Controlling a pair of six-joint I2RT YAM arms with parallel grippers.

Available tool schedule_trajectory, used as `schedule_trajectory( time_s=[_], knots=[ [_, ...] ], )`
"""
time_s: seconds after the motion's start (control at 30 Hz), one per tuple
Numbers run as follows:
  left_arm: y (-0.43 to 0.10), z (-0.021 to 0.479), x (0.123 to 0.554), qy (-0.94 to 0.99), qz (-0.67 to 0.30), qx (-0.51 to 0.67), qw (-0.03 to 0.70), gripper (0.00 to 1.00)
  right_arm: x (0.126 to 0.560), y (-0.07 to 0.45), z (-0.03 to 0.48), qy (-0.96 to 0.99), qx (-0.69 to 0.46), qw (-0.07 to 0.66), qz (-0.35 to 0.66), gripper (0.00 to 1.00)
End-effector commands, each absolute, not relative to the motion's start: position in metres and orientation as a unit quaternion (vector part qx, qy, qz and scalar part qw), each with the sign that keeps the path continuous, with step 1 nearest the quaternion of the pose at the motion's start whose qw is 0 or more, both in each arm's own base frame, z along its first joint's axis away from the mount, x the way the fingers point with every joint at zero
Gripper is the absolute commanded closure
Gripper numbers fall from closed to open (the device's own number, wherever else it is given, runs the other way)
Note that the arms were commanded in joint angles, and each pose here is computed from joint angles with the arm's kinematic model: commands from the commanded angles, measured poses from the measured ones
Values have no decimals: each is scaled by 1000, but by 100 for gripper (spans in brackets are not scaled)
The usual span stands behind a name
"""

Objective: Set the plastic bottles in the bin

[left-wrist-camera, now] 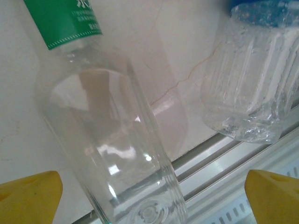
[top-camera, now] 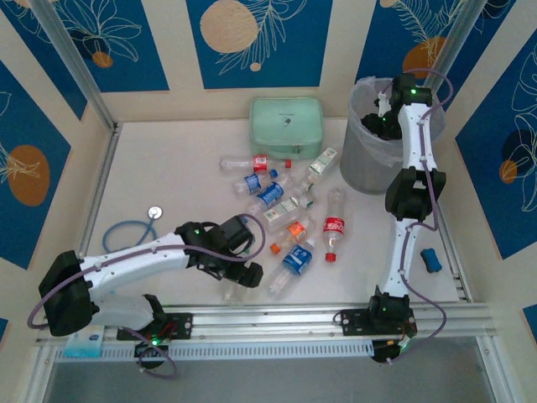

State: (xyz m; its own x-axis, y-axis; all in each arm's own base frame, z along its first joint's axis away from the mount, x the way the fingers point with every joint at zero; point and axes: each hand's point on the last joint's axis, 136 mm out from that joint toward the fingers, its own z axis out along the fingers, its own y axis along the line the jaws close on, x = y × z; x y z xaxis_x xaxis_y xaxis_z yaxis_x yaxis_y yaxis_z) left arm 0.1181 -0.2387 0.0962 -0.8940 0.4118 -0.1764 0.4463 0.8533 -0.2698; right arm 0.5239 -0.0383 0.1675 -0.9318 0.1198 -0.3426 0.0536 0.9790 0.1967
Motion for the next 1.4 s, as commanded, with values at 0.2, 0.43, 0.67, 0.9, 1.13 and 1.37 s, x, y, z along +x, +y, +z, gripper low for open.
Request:
schedule_trajectory(
  time_s=[0.2,0.43,0.67,0.9,1.13,1.37],
  knots=[
    [-217,79,90,969,-99,227,-7,0,505,-36,259,957,44,266,111,1],
    [-209,64,79,972,-76,218,-33,0,483,-16,336,925,39,356,126,1],
    [-209,50,79,975,-64,206,-43,15,457,19,389,882,10,437,178,1],
    [-207,54,86,978,-51,199,-29,38,437,41,402,860,-15,453,235,1],
    [-216,76,124,981,-35,180,64,44,403,66,407,833,-38,460,305,0],
    [-256,124,198,953,-117,166,223,47,354,95,408,806,-71,462,364,6]
  ],
)
